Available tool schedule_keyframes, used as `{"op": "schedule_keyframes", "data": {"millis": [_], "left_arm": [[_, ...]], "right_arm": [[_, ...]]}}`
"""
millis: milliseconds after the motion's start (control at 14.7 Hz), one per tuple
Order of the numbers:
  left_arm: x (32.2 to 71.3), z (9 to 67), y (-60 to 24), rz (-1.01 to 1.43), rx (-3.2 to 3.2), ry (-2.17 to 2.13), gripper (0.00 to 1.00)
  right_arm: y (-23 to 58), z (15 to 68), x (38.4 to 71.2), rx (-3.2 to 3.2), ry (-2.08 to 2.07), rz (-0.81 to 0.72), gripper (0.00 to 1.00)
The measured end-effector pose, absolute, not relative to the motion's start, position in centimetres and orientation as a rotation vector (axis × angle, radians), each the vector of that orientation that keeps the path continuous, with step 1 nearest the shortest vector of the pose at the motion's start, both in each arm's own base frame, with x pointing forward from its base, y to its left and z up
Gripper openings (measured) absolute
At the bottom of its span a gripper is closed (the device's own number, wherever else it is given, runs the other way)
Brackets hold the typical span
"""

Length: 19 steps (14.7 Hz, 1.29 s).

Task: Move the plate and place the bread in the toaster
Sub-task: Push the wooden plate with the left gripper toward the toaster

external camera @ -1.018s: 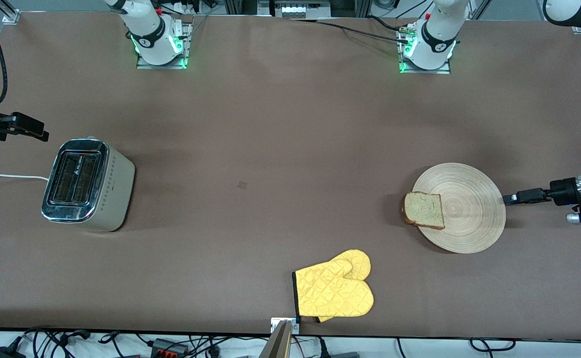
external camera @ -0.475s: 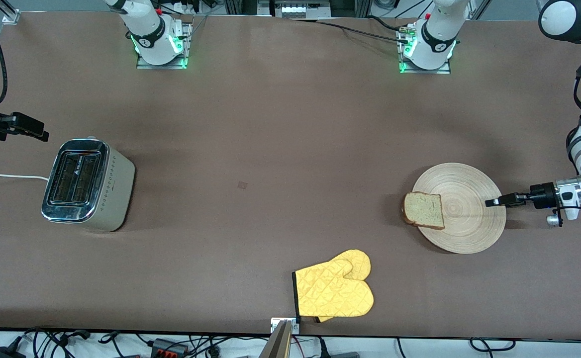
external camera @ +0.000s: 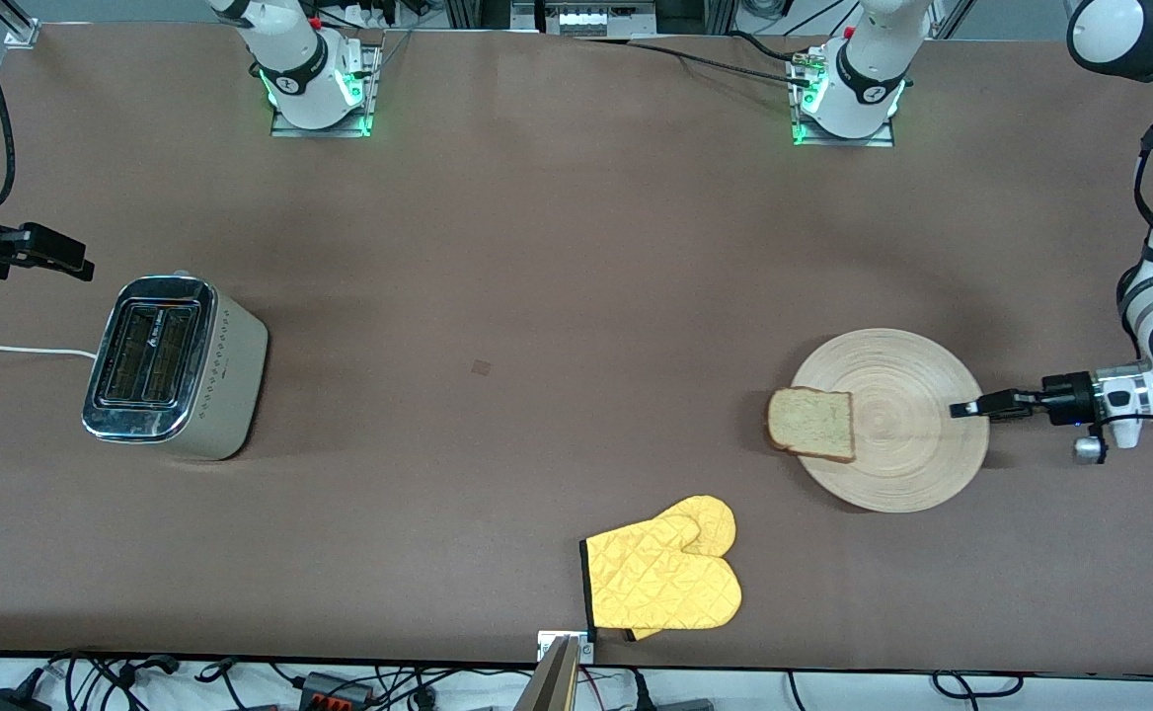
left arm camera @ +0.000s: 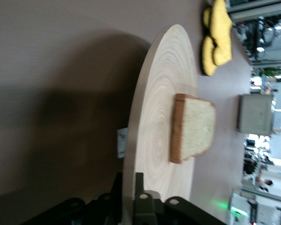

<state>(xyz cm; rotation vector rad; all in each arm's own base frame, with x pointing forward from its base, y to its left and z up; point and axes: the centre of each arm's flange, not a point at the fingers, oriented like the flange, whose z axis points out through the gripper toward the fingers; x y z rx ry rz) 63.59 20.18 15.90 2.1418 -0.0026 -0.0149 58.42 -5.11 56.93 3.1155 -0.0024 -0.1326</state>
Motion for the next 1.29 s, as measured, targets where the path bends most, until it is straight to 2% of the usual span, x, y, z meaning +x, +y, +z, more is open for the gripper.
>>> {"op": "schedule_keyframes", "data": {"millis": [407,679,950,1289], "left_arm": [[66.3,18.4,5.3,-0.178,2.007,-0.146,0.1],[66.8,18.9,-8.1,-0.282,1.967,-0.164,0.1],[64.7,16.0,-19.0,-0.261,1.996,-0.11,0.09],[62.1,13.6,-25.4,-0.219,1.963,-0.105,0.09]], "right_arm": [[-5.1,56.9,58.4,3.115,-0.002,-0.132,1.0],[-5.2,56.5,58.6,3.115,-0.004,-0.145,1.0],[-5.2,55.5,58.9,3.114,-0.004,-0.179,1.0],[-5.4,53.1,59.2,3.109,-0.015,-0.285,1.0]]}}
